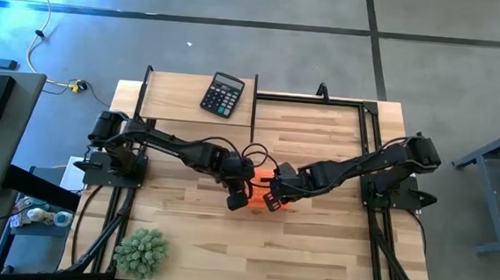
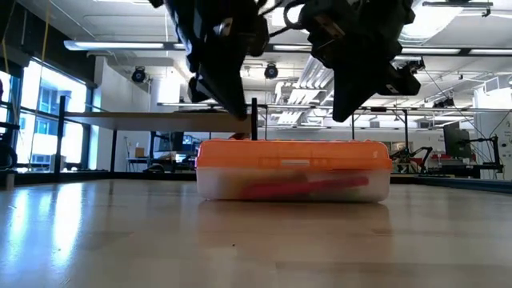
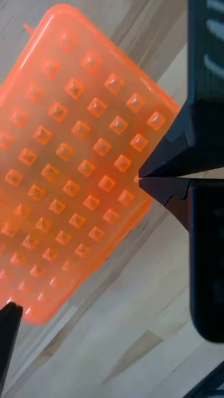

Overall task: Pack school essentials
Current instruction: Close the supply box

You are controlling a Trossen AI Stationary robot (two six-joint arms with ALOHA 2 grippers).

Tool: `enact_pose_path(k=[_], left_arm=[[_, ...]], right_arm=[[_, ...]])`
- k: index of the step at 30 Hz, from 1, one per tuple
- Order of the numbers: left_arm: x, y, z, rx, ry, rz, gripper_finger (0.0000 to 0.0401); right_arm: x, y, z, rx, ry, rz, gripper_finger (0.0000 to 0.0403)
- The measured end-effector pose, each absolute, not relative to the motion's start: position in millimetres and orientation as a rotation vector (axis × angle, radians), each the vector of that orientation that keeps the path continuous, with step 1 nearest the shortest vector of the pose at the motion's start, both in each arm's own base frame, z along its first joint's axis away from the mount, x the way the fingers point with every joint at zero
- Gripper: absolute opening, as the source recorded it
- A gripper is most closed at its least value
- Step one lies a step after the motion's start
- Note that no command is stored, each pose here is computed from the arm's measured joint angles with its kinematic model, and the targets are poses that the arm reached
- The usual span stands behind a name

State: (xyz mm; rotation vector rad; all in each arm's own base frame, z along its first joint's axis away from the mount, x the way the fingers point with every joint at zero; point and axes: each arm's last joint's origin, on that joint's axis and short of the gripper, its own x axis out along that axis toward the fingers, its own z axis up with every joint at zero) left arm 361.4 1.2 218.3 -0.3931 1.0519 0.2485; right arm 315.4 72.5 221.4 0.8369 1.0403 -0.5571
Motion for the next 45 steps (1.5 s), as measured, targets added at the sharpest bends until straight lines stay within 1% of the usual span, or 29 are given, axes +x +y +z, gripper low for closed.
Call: enact_pose_path(k=[8,23,30,45], left_arm=[[365.3,1.0,198.8,-0.391,1.121,0.256,0.0000],[368.8,0.3,192.3,-0.387,1.127,0.260,0.0000],[368.8,1.6,191.8,-0.389,1.129,0.264,0.0000],[374.9,2.2,176.6,-0.398,1.158,0.254,0.0000]], right_arm=[[316.0,72.6,212.9,0.823,1.080,-0.588,0.0000],[319.6,70.3,201.9,0.821,1.116,-0.615,0.0000],[318.6,66.9,188.4,0.866,1.119,-0.604,0.0000],[317.0,63.1,185.4,0.869,1.140,-0.628,0.0000]])
